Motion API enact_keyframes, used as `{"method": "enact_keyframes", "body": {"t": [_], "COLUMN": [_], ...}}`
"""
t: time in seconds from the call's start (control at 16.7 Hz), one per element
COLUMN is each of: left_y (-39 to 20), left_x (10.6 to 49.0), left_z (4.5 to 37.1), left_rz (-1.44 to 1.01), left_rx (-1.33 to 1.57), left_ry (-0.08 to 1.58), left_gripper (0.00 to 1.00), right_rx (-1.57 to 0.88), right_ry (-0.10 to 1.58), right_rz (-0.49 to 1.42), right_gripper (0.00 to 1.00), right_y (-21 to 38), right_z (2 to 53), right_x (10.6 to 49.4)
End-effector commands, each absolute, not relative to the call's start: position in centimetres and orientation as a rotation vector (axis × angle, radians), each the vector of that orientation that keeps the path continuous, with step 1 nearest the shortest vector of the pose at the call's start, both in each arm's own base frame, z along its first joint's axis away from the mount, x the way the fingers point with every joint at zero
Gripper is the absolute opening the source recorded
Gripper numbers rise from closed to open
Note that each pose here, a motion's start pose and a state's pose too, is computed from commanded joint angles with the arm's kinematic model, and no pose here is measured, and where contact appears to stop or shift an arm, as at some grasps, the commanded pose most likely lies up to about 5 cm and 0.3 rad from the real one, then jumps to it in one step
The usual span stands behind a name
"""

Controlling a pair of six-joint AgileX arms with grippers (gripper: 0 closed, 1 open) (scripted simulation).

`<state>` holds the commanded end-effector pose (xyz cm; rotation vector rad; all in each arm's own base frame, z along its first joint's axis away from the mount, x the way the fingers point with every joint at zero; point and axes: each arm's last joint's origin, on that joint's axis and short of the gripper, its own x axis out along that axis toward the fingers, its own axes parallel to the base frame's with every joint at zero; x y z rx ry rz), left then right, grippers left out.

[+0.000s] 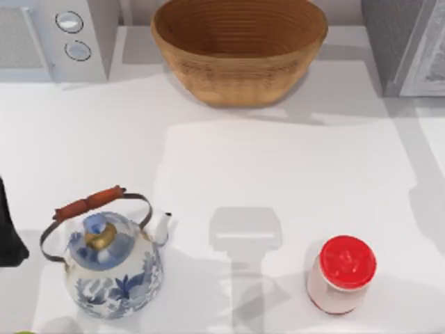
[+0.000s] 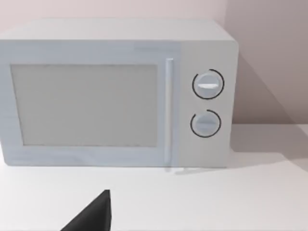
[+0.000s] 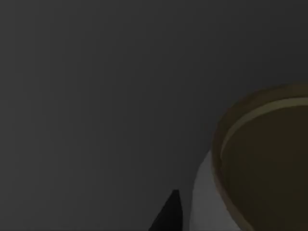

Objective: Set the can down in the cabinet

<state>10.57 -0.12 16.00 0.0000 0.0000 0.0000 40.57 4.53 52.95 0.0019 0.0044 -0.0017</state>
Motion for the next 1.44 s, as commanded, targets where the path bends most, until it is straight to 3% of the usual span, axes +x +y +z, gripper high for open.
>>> {"method": "enact_keyframes", "body": {"t": [0.3,1.08,1.44], "left_y": [-0.12,-0.12,-0.12], "left_x": [10.57,10.57,10.57], "left_z": [16.0,16.0,16.0], "left_rz": [0.0,0.0,0.0], "left_rx": [0.0,0.0,0.0], "left_ry": [0.0,0.0,0.0], "left_gripper": [1.0,1.0,1.0], "right_rx": [0.003,0.003,0.003], "right_ry": [0.001,0.001,0.001], "right_rz": [-0.004,-0.004,-0.004], "right_gripper": [0.0,0.98,1.0], "right_y": [4.45,4.45,4.45], "right_z": [52.99,52.99,52.99], "right_x": [40.6,40.6,40.6]}}
